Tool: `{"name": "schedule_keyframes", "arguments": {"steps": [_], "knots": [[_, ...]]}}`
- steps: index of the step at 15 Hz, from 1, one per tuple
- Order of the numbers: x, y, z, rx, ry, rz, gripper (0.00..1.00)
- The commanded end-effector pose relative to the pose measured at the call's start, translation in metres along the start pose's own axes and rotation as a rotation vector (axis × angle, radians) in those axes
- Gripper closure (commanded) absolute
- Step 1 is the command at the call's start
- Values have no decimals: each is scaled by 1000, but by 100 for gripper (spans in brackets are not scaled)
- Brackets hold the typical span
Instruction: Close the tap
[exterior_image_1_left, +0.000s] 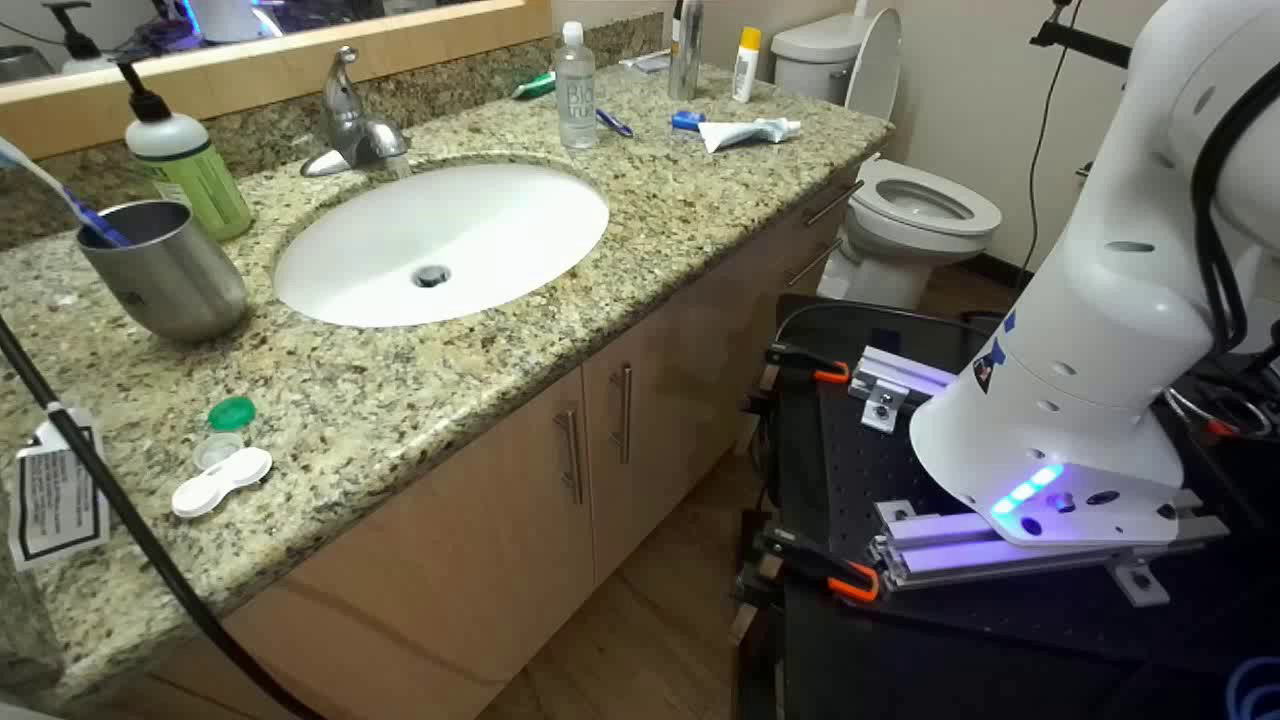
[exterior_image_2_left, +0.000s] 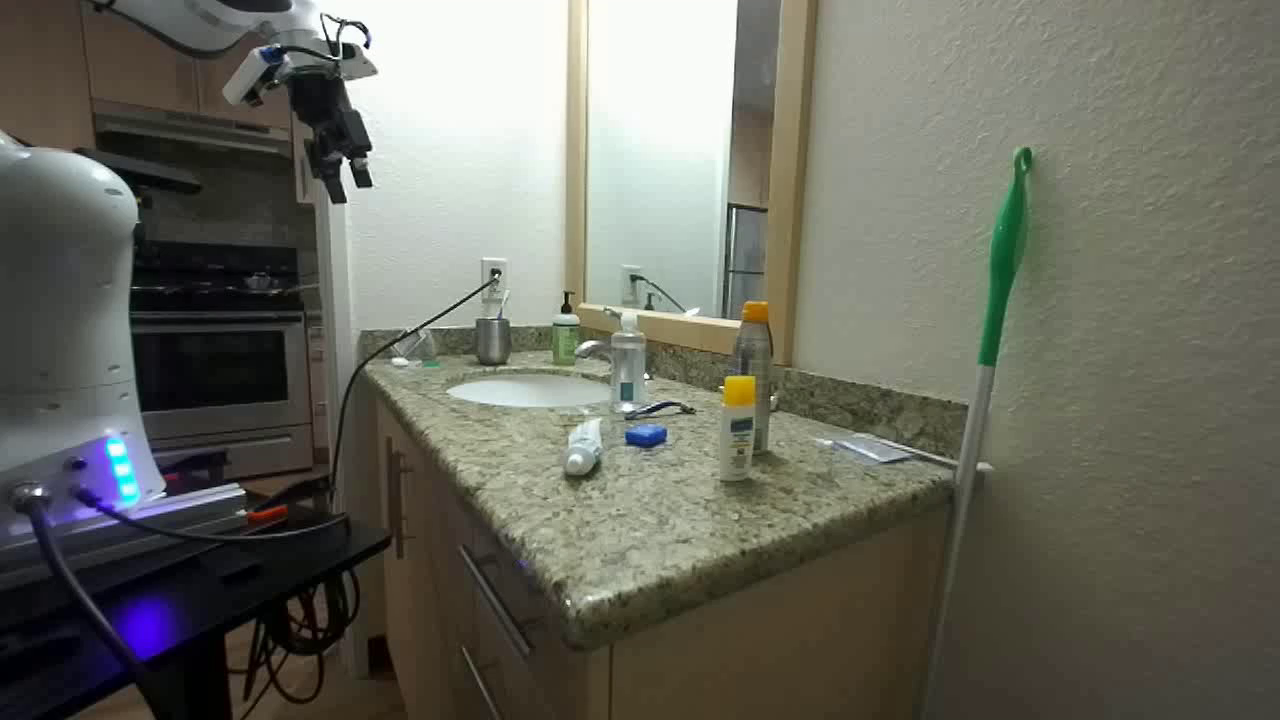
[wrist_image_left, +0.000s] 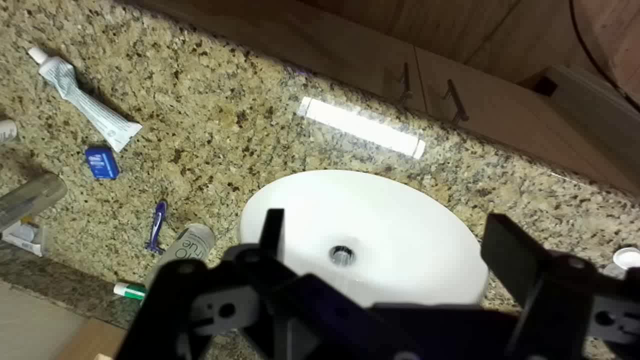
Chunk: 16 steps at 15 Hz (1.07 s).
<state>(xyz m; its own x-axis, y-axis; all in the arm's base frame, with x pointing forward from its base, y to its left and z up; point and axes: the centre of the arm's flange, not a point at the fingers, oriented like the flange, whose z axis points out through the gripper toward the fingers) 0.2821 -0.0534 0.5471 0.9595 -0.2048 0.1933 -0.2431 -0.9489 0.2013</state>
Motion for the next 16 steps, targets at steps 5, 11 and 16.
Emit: {"name": "schedule_keyframes", "arguments": {"steps": [5, 11, 16], "knots": [[46, 25, 30, -43, -37, 176, 0], [128, 132, 63, 1, -14, 490, 0], [125, 135, 54, 116, 1, 448, 0]]}}
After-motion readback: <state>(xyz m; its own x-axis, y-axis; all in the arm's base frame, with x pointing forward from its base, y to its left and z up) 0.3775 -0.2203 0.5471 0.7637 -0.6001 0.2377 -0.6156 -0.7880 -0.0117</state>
